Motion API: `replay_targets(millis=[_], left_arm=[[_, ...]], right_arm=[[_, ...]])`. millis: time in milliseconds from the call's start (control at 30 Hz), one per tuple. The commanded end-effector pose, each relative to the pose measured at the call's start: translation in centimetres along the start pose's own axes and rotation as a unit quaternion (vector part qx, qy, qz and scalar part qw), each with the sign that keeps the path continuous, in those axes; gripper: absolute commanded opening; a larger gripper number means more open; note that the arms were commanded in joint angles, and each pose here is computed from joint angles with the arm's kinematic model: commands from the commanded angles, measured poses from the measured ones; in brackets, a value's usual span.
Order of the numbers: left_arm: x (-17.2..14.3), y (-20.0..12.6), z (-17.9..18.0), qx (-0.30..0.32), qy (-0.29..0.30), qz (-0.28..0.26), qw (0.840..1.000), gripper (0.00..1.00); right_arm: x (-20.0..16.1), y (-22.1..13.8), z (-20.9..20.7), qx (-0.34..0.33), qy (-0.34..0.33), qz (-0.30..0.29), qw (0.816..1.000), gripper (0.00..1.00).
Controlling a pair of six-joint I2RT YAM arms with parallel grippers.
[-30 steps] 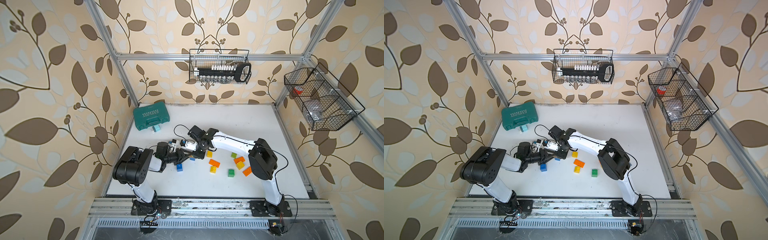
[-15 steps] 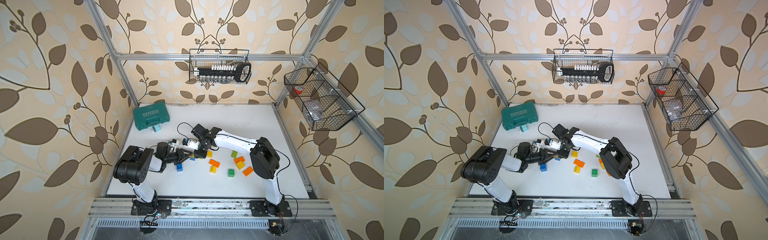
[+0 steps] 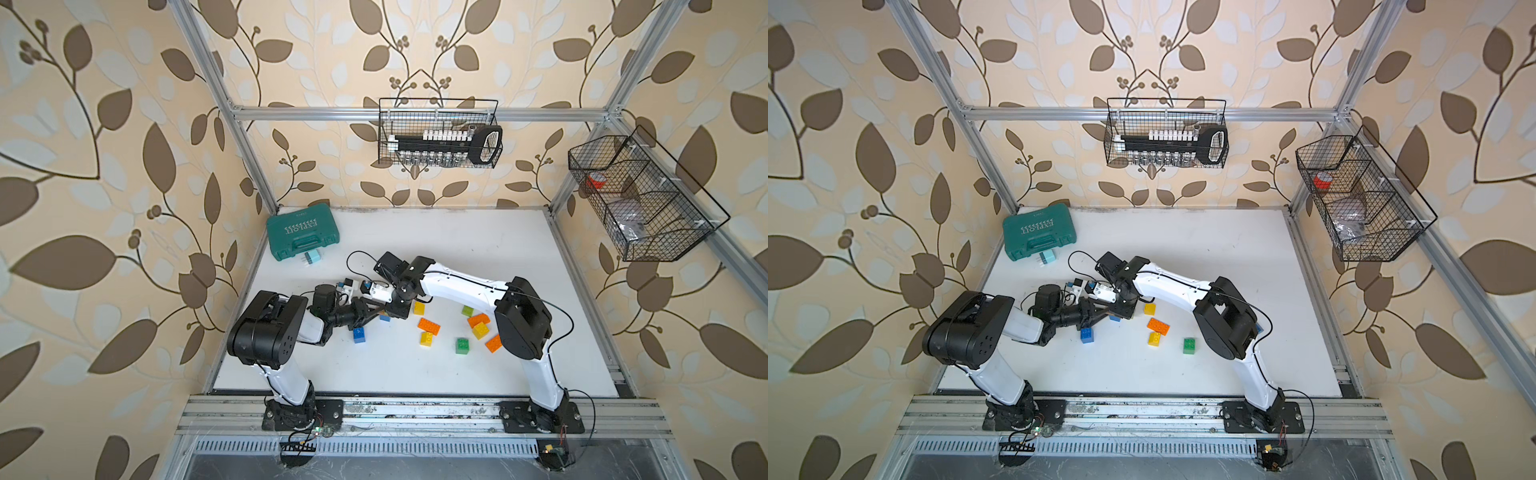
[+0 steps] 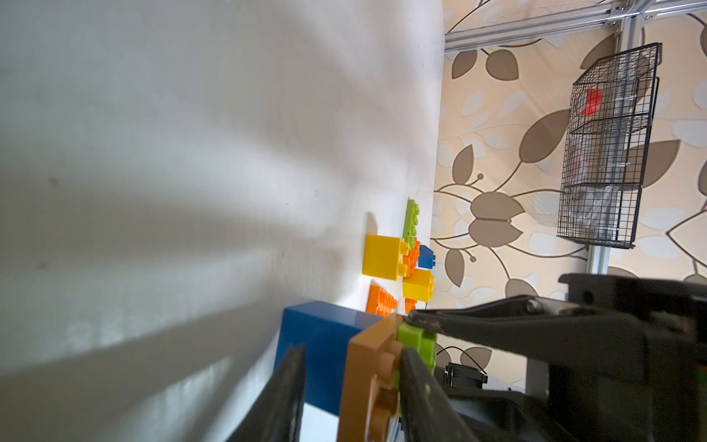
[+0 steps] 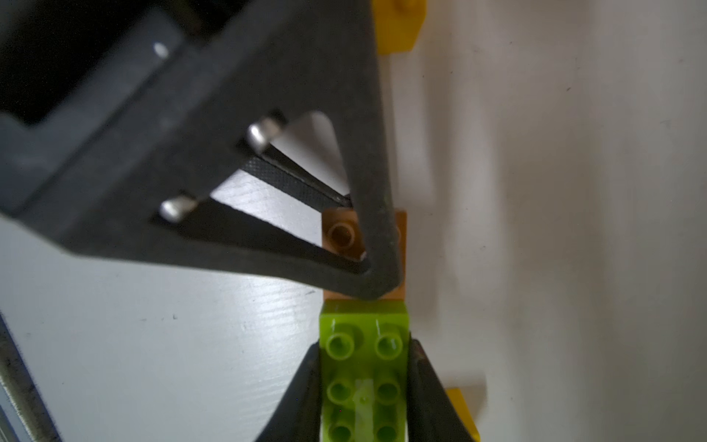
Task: Assemble a fork with lego
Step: Assemble the lego brick with the lego brick.
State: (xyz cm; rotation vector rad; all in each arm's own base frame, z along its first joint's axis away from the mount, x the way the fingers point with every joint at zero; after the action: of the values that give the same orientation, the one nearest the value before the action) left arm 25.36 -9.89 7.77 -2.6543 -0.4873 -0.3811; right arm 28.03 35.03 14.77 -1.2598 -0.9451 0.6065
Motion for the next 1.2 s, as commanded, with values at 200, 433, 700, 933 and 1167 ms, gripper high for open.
replay_targets(millis=[200, 433, 700, 933, 1167], left_arm=[[-1.2, -0.1, 1.3, 0.028, -0.051, 0.008, 0.998, 0.42], [-0.3, -0.4, -0.3, -0.003, -0.033, -0.004, 0.999, 0.5], [0.8, -1.1, -1.9, -0.027, -0.023, -0.028, 0.999, 0.63], [0.6, -1.7, -1.4, 0.023, -0.035, -0.022, 0.999, 0.67], [0.6, -1.8, -1.4, 0.026, -0.031, -0.02, 0.999, 0.68]], right_arm=[[-3.2, 3.7, 0.4, 0.003, 0.002, 0.117, 0.993, 0.23], [-1.3, 1.0, 0.6, 0.02, -0.055, 0.052, 0.997, 0.23], [-0.8, -0.1, 0.0, 0.04, -0.066, 0.044, 0.996, 0.23], [-0.5, -0.4, -0.3, 0.041, -0.062, 0.035, 0.997, 0.27], [-0.4, -0.2, -0.2, 0.044, -0.064, 0.034, 0.996, 0.38]])
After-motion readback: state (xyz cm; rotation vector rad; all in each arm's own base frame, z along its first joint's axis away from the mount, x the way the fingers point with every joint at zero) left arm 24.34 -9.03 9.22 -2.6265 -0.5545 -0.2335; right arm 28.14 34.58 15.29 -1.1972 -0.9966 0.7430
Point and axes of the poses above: each gripper's point midway between its finger pads, its own y axis out along the fingers, its own z axis along the line the jaws close on, x = y × z, the point moved 9 cm from there along -y, back along the fingers, and after that the axes turned 13 degrees about y, right-handed, at the moved point
